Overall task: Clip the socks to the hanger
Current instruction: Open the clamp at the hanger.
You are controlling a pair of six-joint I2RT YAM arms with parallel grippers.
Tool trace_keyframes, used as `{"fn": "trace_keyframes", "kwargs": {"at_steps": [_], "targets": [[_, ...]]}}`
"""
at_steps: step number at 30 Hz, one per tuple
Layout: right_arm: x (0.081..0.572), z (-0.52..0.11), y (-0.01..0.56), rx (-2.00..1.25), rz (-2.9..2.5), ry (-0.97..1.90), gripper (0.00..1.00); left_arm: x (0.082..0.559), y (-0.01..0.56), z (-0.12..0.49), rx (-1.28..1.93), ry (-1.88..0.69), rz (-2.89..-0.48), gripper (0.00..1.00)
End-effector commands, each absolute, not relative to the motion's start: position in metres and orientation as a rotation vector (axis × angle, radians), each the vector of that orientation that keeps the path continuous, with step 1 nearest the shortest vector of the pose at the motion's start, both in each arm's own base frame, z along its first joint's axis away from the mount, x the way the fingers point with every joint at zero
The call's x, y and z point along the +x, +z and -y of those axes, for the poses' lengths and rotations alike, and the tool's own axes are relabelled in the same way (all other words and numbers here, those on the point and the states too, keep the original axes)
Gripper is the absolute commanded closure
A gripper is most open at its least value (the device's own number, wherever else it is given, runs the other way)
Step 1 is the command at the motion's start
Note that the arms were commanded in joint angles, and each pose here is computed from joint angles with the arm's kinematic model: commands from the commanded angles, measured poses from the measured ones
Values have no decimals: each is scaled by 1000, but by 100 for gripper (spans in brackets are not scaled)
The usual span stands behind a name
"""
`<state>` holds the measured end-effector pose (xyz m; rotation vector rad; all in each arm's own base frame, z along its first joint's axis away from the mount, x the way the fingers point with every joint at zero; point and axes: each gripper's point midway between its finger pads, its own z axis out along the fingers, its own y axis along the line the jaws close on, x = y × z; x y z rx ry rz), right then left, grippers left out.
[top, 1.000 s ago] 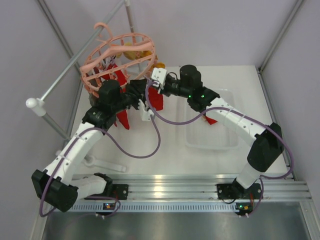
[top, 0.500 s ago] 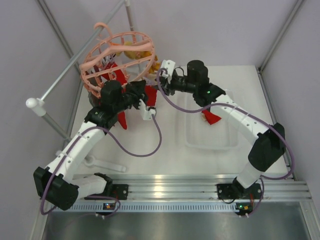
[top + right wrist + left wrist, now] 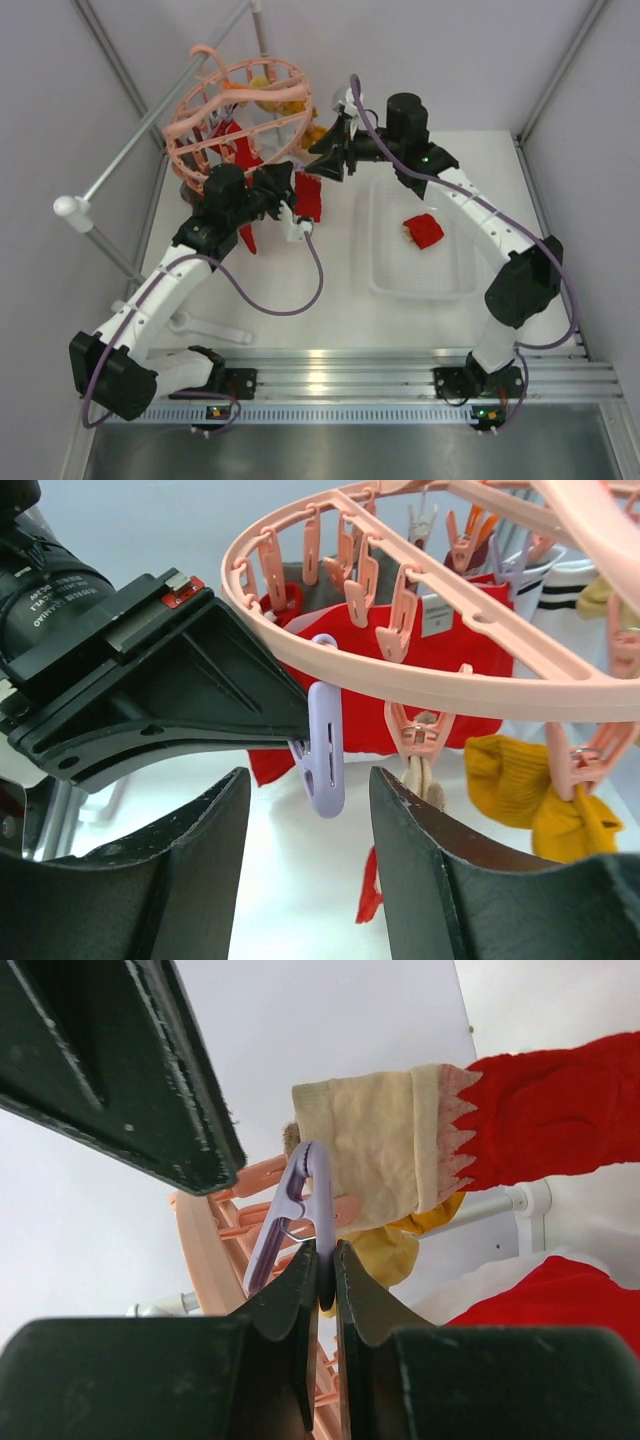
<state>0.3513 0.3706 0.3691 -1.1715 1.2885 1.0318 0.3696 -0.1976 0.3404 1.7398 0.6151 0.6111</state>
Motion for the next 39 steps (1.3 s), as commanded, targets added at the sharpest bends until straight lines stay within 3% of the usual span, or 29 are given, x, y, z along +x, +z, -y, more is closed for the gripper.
{"fn": "trace_keyframes", "kwargs": {"at_steps": [1,9,12,13,15,17,24,29,39], "targets": [[343,-379,377,-1200,-1282,1124,50,368,356,206,1704,634,-527,100],[352,-385,366,-1203,-1316,1138,55,365,357,207,1701,640,-498,100],[351,-385,369,-1201,-1306,1148,66,365,357,208,1700,644,-490,100],[350,-386,369,-1202,-1302,1151,76,365,356,208,1703,646,-486,100],[349,-385,370,-1201,-1297,1153,84,365,356,208,1702,653,-476,99],[349,-385,371,-1200,-1295,1153,99,364,354,208,1709,654,-469,97],[350,-384,378,-1169,-1293,1151,100,359,361,204,1704,694,-442,79],[351,-383,379,-1157,-1295,1138,100,349,369,203,1697,717,-397,56],[357,-381,379,-1138,-1305,1105,100,348,376,206,1722,720,-366,49]]}}
